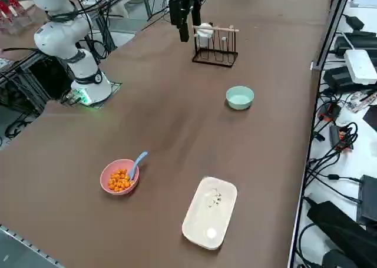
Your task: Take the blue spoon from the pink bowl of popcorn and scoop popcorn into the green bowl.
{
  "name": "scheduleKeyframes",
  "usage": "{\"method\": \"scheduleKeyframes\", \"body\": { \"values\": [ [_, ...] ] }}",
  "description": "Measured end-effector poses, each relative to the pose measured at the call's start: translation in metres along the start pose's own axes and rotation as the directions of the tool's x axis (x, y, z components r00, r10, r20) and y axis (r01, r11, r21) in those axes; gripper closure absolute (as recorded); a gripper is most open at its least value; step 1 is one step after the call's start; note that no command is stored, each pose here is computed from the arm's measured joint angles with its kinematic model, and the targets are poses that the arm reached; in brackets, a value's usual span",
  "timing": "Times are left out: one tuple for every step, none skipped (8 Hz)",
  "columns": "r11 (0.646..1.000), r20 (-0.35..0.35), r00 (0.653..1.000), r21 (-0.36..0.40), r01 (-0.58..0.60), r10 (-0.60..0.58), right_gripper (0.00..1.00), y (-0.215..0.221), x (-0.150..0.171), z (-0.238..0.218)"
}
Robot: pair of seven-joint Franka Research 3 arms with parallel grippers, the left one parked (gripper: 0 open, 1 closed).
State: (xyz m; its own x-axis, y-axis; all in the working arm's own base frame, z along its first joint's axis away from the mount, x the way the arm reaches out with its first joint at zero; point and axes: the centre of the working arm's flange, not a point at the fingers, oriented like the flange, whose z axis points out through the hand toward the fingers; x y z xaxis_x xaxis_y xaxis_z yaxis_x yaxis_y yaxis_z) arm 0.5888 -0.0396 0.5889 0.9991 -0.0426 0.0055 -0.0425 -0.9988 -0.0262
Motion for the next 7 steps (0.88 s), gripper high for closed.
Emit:
{"method": "scheduleKeyframes", "body": {
  "values": [
    [1.0,0.0,1.0,0.0,0.0,0.0,0.0,0.0,0.0,0.0],
    [1.0,0.0,1.0,0.0,0.0,0.0,0.0,0.0,0.0,0.0],
    [1.0,0.0,1.0,0.0,-0.001,0.001,0.0,0.0,0.0,0.0],
    [1.0,0.001,1.0,-0.003,-0.001,0.001,0.0,0.001,0.0,0.0],
    [1.0,0.011,1.0,-0.012,-0.002,0.002,0.0,0.003,-0.001,0.001],
    [0.999,0.046,0.999,-0.04,-0.002,0.004,0.0,0.007,-0.005,0.004],
    [0.996,0.095,0.995,-0.085,0.0,0.008,0.0,0.013,-0.01,0.009]
  ]
}}
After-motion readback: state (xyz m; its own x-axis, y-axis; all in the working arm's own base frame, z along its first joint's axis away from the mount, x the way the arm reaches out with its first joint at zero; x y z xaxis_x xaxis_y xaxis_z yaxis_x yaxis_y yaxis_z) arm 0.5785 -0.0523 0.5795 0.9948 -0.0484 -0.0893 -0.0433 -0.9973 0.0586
